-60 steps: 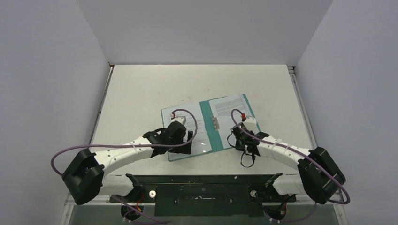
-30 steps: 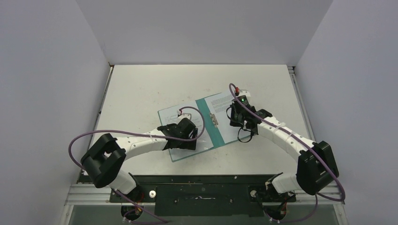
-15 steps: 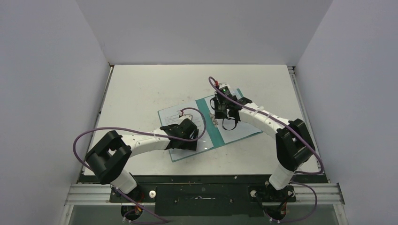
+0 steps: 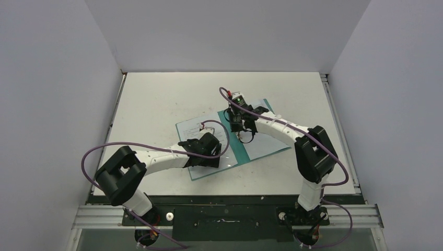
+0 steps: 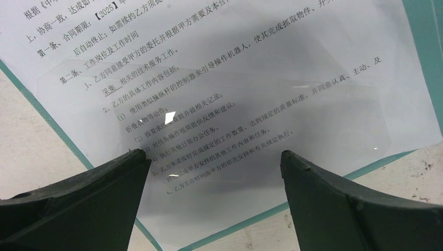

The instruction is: Put the files into the folder

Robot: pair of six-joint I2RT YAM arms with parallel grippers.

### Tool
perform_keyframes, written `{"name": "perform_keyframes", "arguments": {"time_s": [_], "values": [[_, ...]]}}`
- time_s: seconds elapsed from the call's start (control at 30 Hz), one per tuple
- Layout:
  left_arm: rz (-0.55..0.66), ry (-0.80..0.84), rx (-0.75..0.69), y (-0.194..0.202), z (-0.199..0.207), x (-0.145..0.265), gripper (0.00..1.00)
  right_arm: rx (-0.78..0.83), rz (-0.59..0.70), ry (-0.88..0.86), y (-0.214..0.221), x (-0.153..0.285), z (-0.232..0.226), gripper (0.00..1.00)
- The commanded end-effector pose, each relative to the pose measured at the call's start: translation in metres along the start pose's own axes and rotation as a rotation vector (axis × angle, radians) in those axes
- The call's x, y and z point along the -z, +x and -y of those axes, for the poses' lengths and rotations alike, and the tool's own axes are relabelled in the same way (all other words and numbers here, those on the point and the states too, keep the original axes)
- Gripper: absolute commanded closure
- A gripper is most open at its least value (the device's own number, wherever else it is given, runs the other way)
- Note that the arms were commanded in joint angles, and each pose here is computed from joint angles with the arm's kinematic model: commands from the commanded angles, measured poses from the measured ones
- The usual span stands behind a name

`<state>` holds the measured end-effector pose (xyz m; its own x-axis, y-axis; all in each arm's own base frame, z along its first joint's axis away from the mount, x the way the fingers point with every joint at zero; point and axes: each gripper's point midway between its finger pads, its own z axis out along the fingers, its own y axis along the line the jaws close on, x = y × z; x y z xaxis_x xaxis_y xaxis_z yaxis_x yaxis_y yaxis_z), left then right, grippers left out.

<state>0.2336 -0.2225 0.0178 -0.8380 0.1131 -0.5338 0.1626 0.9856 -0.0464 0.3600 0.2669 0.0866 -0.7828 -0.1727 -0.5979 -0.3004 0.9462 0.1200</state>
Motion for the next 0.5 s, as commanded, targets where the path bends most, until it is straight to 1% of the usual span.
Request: {"name": "perform_keyframes", "arguments": {"time_s": [0.0,0.17,0.47], "values": [[-0.057,0.024,0.004,0.02,0.002,-0.005,0.0,0.038,0.031,0.027,-0.012,0.0,0.0,0.83],[-0.056,0.024,0.005,0.019,0.002,-0.005,0.0,0.067,0.014,0.04,-0.006,-0.003,0.0,0.86],[-0.053,0.02,0.009,0.017,0.002,-0.004,0.0,0.122,-0.012,0.089,0.007,-0.004,0.003,0.87]]}}
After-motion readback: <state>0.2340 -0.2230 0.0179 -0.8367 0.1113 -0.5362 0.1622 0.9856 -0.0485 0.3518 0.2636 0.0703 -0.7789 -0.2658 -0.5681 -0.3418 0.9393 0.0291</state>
